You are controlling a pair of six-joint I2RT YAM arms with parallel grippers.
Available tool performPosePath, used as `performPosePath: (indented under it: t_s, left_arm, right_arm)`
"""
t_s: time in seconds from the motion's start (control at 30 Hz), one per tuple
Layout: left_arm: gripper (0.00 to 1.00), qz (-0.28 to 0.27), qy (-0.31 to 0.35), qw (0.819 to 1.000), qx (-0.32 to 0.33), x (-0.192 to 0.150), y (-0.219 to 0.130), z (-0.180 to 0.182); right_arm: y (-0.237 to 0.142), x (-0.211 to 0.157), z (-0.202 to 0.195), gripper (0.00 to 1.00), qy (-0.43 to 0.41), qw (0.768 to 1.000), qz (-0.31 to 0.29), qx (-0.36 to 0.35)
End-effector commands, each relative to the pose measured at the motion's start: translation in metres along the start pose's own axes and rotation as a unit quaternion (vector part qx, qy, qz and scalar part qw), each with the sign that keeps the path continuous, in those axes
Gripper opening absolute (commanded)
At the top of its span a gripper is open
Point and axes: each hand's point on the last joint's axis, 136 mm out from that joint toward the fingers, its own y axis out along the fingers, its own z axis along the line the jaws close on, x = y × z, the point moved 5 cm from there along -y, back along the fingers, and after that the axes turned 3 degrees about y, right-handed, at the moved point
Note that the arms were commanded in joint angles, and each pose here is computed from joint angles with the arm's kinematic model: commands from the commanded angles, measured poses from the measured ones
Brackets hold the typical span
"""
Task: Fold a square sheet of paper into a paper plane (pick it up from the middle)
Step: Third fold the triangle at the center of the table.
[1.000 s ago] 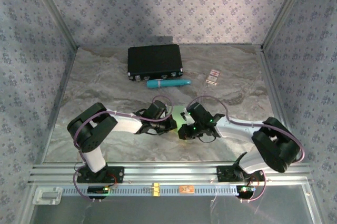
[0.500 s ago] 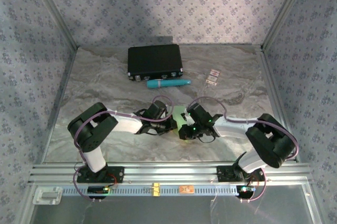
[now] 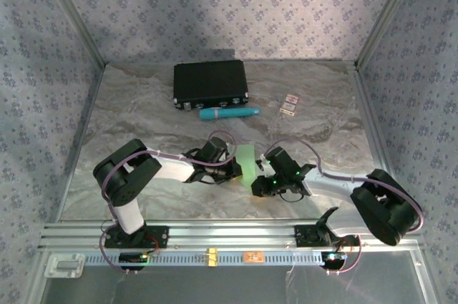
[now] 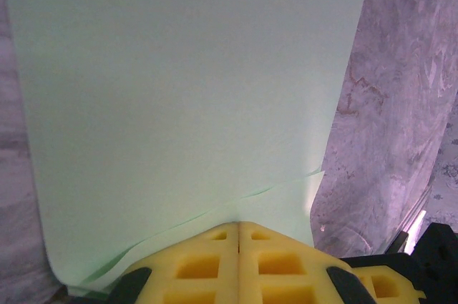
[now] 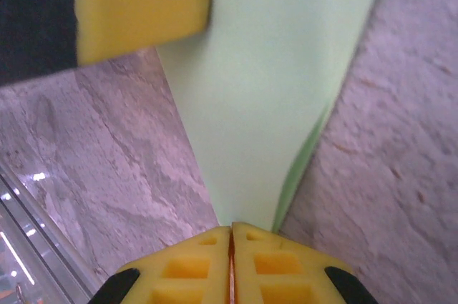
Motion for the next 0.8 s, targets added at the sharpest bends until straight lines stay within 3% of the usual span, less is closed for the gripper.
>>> performPosePath:
  t_s: [0.0,0.23,0.47,0.77]
  left_arm:
    - [0.0,0.012,-0.022,0.996,0.084,-0.009,0.007,0.042]
    - [0.0,0.013,-0.022,0.996,0.086,-0.01,0.006,0.043]
    - [0.0,0.011,-0.02,0.996,0.086,-0.007,0.007,0.039]
    - [0.0,0.01,-0.019,0.997,0.08,-0.003,0.009,0.035]
  right_arm:
    - [-0.003,-0.033,-0.02,0.1,0.025,0.997,0.059,-0.032]
    - [-0.016,-0.027,-0.013,0.1,0.017,0.998,0.053,-0.042]
    - [-0.035,0.002,0.004,0.11,0.019,0.999,-0.01,-0.027]
    - [-0.039,0.031,0.024,0.11,0.02,0.999,-0.034,-0.013]
